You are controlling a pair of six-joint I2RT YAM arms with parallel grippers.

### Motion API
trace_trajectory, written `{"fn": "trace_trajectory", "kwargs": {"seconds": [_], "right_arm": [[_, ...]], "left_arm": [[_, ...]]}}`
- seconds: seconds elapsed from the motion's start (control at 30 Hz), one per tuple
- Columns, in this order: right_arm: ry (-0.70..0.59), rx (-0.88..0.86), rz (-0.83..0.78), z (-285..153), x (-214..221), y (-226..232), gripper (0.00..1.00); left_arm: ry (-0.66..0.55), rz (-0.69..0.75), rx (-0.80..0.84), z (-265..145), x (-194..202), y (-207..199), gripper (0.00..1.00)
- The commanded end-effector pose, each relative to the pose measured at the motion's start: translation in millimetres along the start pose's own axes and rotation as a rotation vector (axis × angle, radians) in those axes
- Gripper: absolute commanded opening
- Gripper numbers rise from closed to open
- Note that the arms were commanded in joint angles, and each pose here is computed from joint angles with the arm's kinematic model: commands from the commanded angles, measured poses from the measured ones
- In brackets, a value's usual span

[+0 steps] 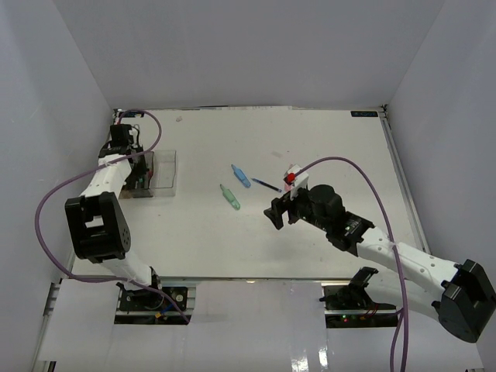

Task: Sort the stationery into containers
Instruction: Place the pen in the storage box.

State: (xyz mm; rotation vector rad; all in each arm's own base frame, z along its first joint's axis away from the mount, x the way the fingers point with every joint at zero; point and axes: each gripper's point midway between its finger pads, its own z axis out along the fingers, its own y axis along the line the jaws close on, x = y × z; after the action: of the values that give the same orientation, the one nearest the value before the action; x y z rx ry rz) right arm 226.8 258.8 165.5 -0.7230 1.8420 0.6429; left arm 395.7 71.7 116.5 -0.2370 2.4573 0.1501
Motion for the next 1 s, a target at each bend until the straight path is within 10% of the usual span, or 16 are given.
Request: {"fn": "trace_trajectory", "kwargs": {"seconds": [0.0, 0.97], "right_arm": [[-0.089, -0.024, 0.001, -3, -19, 4, 0.90], [-0.050, -0.068, -0.002, 9, -19, -2, 0.91]], "left_arm": [[0.037, -0.015, -0.048, 10, 1, 16, 0.00], [-0.082, -0.110, 0.147, -33, -35, -18, 0.62]]}}
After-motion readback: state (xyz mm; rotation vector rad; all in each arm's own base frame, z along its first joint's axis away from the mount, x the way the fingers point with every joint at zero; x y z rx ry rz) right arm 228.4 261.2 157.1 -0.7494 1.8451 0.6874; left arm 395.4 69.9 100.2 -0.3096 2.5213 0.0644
